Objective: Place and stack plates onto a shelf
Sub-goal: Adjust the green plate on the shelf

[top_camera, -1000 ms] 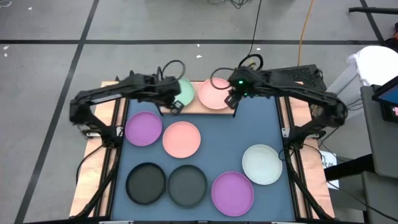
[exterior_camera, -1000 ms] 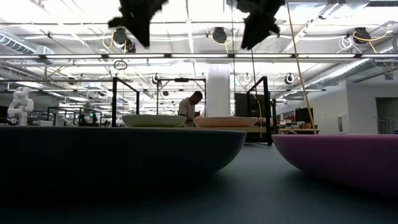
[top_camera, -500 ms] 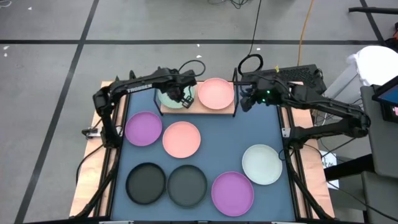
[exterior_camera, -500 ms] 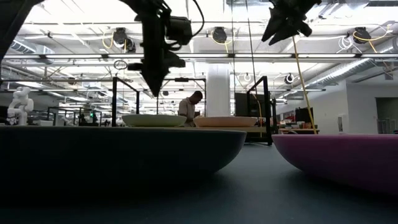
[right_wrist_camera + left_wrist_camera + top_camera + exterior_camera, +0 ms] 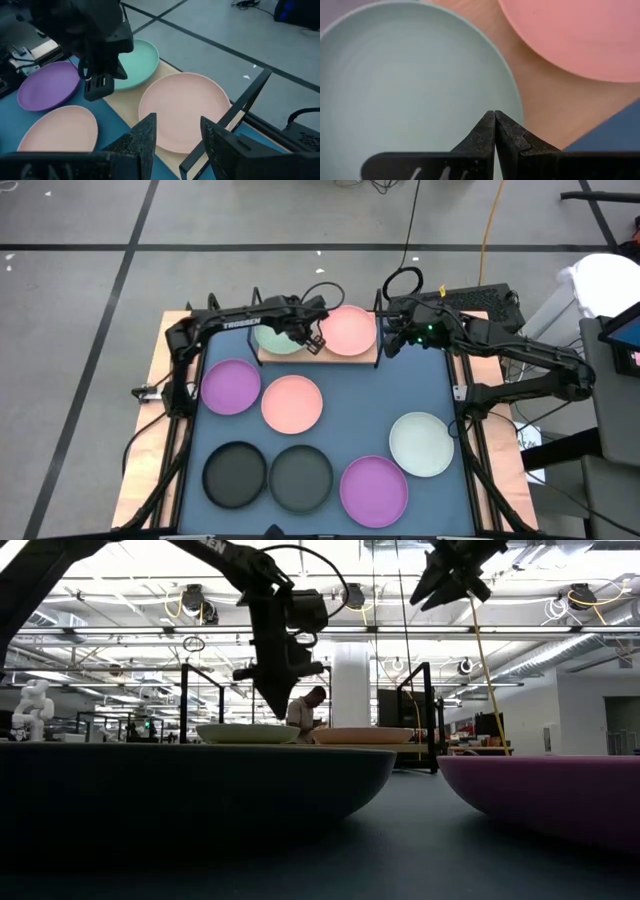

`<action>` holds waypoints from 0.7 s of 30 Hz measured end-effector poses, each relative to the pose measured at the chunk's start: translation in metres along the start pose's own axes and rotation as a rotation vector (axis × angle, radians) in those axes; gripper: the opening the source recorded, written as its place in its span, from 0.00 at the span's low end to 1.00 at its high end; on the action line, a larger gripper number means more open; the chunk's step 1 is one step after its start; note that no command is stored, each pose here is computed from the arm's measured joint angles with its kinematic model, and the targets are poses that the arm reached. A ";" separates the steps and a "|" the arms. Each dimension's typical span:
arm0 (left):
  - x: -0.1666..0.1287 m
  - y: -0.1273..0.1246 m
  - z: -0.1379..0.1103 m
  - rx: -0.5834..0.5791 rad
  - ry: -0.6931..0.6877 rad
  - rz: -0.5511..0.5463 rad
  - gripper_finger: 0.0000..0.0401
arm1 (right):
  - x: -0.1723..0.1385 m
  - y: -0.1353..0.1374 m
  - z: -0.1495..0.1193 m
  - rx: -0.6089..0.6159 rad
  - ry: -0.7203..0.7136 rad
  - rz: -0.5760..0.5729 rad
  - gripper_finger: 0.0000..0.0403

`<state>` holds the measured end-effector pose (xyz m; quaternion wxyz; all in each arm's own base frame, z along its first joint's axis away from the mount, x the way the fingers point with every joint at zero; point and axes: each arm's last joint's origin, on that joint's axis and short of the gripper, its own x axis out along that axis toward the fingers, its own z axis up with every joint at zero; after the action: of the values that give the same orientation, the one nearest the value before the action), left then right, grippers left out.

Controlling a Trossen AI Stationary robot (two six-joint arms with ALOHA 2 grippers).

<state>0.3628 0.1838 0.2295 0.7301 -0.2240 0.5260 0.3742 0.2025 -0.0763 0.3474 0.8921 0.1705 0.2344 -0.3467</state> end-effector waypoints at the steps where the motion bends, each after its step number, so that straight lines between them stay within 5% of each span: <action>1: 0.002 0.000 0.000 -0.010 0.003 0.003 0.02 | 0.000 0.000 0.000 0.000 0.000 0.000 0.34; 21: 0.016 -0.016 0.002 -0.009 -0.027 -0.047 0.02 | 0.000 0.000 0.000 -0.012 -0.001 -0.001 0.34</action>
<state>0.3794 0.1801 0.2137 0.7446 -0.2347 0.5090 0.3624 0.2023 -0.0767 0.3475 0.8929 0.1648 0.2364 -0.3459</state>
